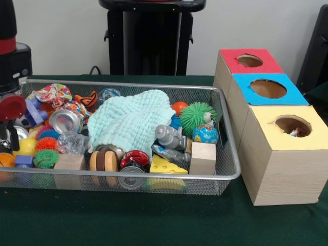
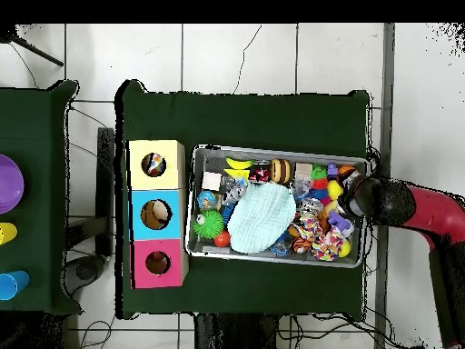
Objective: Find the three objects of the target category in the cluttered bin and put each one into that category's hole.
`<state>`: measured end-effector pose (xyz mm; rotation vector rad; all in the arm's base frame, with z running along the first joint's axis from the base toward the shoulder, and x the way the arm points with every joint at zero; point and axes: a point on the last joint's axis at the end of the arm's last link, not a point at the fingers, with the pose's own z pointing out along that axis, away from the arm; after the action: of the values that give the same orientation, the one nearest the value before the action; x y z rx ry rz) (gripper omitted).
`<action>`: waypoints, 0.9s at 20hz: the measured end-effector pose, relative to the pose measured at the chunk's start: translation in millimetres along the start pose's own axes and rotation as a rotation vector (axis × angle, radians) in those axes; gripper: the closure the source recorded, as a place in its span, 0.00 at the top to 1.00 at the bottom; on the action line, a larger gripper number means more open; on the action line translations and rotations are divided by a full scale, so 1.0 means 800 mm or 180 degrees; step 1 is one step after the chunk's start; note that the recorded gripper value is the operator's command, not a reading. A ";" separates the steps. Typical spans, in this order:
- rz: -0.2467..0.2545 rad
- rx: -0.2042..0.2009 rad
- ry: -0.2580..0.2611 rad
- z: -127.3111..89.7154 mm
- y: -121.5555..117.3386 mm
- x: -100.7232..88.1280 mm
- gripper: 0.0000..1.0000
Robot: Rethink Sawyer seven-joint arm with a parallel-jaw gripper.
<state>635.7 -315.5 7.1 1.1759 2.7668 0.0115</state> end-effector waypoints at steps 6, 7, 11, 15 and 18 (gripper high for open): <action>0.0043 0.0000 0.0063 0.018 -0.002 0.001 1.00; 0.0050 0.0002 0.0072 0.020 -0.002 0.001 1.00; 0.0084 0.0017 0.0111 0.030 -0.005 0.000 1.00; 0.0102 0.0037 0.0157 0.037 -0.007 0.001 1.00; 0.0104 0.0047 0.0175 0.038 -0.008 0.003 1.00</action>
<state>633.7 -319.7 -23.6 1.2427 2.7992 0.0272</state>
